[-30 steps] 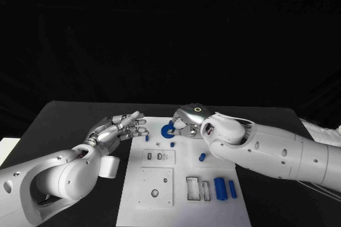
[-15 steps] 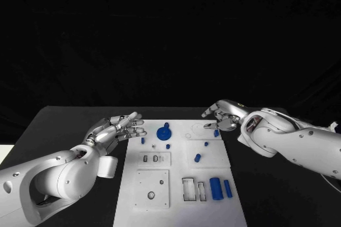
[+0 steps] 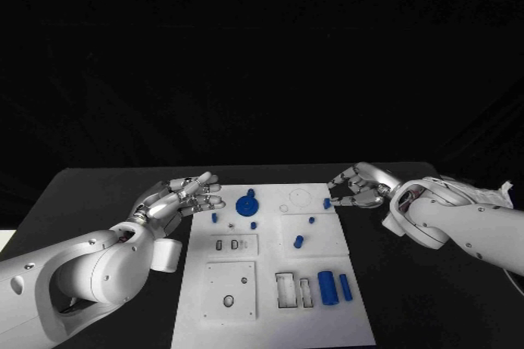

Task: Assemble the parts on the task board

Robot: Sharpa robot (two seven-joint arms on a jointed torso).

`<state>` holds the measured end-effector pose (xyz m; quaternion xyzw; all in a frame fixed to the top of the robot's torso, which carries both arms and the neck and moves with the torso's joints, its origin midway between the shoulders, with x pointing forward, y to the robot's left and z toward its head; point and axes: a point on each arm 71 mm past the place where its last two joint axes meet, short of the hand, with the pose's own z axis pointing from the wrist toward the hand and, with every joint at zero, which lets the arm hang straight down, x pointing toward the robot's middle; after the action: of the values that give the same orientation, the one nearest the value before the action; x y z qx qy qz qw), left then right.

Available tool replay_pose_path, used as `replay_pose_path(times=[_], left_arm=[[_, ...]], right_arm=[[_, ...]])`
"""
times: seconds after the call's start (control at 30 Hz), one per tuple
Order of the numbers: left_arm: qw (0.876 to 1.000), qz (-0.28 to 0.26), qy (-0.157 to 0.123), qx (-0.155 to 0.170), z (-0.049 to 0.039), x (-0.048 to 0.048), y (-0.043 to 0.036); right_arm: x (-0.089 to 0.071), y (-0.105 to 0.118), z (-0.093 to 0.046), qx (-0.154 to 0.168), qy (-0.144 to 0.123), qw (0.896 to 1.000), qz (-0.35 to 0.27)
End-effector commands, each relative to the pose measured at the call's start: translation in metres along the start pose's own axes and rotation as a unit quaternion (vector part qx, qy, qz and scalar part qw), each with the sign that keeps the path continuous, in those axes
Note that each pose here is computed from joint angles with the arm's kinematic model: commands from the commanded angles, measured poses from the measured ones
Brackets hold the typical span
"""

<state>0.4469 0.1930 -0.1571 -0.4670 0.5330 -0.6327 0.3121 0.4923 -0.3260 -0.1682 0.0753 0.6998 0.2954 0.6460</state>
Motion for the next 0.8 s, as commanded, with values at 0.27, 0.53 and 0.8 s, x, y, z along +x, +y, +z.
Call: replay_pose_path(times=[0.27, 0.53, 0.8], left_arm=[[1.000, -0.006, 0.011, 0.002, 0.0013, 0.0024, 0.0010], [1.000, -0.006, 0.011, 0.002, 0.0014, 0.0020, 0.0013], [1.000, -0.005, 0.010, 0.002, 0.0015, 0.0017, 0.0014]], right_arm=[[0.013, -0.006, 0.009, -0.003, 0.017, 1.000, 0.009], [0.021, -0.012, 0.012, 0.006, 0.024, 1.000, 0.007], [0.024, -0.015, 0.012, 0.010, 0.031, 0.999, 0.002]])
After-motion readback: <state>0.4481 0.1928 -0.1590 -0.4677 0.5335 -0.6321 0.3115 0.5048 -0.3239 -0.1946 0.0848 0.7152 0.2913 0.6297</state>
